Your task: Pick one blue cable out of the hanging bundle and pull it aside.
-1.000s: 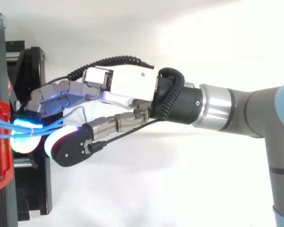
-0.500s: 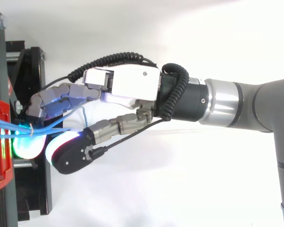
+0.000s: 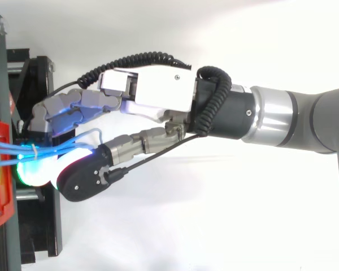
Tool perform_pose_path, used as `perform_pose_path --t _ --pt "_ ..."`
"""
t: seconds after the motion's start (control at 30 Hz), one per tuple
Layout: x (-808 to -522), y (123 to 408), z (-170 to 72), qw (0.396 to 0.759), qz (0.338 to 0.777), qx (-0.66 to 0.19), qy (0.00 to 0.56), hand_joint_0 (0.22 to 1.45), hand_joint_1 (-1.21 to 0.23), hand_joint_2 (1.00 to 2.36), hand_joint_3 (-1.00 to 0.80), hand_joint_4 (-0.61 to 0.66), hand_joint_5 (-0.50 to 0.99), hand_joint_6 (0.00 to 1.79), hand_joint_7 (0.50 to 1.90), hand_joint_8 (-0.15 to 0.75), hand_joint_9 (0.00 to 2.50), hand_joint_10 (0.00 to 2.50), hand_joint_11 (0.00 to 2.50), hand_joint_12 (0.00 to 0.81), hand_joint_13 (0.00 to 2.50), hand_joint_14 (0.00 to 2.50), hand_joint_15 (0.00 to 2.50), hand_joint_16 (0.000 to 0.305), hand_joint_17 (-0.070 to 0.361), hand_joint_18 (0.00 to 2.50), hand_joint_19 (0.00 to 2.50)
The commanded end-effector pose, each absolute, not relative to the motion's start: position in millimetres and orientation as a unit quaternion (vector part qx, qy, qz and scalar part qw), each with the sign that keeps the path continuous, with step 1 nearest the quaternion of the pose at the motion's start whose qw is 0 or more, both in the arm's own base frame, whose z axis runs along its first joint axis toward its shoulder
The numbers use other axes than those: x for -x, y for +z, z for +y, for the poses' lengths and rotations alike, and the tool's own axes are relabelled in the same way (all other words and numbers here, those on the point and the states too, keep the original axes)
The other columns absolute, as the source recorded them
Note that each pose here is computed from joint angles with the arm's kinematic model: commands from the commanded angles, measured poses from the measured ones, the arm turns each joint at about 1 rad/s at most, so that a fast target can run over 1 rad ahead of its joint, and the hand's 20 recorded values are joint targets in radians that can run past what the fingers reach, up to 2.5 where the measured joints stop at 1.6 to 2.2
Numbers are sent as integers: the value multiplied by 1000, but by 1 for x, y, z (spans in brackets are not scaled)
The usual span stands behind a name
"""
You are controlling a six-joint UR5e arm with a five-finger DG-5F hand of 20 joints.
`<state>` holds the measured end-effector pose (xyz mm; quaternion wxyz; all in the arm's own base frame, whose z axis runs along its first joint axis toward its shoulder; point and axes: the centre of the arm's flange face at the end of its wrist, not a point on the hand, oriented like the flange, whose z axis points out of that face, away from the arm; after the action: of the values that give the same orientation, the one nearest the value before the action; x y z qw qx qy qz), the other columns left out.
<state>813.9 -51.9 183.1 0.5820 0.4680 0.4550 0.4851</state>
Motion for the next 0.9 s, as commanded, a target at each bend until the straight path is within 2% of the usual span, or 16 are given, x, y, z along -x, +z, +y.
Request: perform_pose_path --t 0.0,0.33,0.53,0.6,0.63,0.67,0.7,0.73,0.87 --pt "-813 189 -57 584 455 -469 482 548 -558 1003 -461 253 -89 503 1018 220 678 5 129 218 454 7 177 36 81 326 350" --pt "-813 189 -63 589 454 -468 478 559 -556 1006 -432 242 -79 503 1068 219 680 5 137 215 455 7 179 36 80 323 360" --pt "-812 188 -63 588 456 -468 477 591 -574 1012 -368 172 -59 500 1291 218 685 5 134 211 457 8 182 35 78 322 356" --pt "-812 188 -63 587 456 -469 477 590 -570 1014 -343 157 -77 587 1166 216 687 6 158 212 457 8 188 35 78 326 357" --pt "-812 188 -63 587 456 -469 477 589 -570 1014 -332 161 -95 669 1022 217 687 6 170 213 458 8 195 35 78 327 363" --pt "-812 188 -64 587 458 -469 476 587 -570 1015 -316 156 -101 687 1021 218 686 6 185 214 456 8 195 35 78 328 363" --pt "-811 187 -64 586 458 -469 476 582 -569 1017 -287 155 -117 759 911 220 685 7 204 217 454 8 197 35 79 329 365" --pt "-811 187 -64 586 459 -469 476 581 -568 1017 -268 154 -130 808 863 222 683 8 236 219 450 9 207 35 79 328 362" --pt "-811 188 -66 584 462 -468 476 574 -583 1018 -206 137 -146 872 815 233 681 9 279 226 447 9 215 36 81 330 371"
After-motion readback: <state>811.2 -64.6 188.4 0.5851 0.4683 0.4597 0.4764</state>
